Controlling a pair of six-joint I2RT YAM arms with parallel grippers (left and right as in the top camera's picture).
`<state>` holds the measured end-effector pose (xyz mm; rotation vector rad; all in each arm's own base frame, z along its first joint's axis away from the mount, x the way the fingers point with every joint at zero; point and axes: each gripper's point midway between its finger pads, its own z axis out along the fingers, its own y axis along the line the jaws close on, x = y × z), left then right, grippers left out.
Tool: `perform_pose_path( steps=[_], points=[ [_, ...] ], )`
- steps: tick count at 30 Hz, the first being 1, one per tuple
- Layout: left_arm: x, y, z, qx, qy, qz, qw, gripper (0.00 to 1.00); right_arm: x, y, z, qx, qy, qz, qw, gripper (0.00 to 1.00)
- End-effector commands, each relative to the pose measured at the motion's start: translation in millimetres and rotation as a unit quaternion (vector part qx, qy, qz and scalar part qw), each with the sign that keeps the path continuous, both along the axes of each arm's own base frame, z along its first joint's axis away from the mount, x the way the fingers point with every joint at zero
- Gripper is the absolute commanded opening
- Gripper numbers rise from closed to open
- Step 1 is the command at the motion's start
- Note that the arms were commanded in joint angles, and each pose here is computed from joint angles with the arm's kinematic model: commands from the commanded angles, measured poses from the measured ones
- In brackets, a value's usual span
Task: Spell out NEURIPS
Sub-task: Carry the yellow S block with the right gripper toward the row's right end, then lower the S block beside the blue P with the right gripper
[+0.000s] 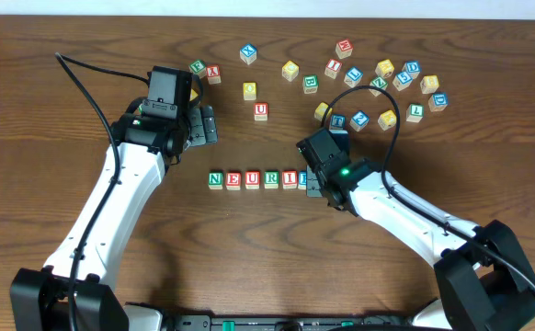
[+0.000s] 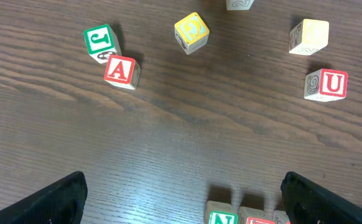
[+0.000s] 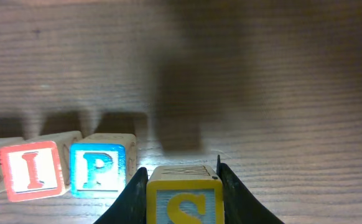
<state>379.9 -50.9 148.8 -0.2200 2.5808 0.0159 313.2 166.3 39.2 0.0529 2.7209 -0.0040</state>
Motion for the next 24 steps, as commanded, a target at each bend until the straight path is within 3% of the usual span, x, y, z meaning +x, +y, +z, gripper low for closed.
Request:
perform_pose_path(
  steps=[1, 24],
  points=[
    [6, 0, 18, -0.004, -0.024, 0.001, 1.000, 0.98, -4, -2, 0, 0.001, -0.008, -0.008, 1.000, 0.03],
    [6, 0, 18, -0.004, -0.023, 0.001, 1.000, 0.98, 4, 3, -5, 0.016, -0.038, 0.000, 0.999, 0.02]
  ],
)
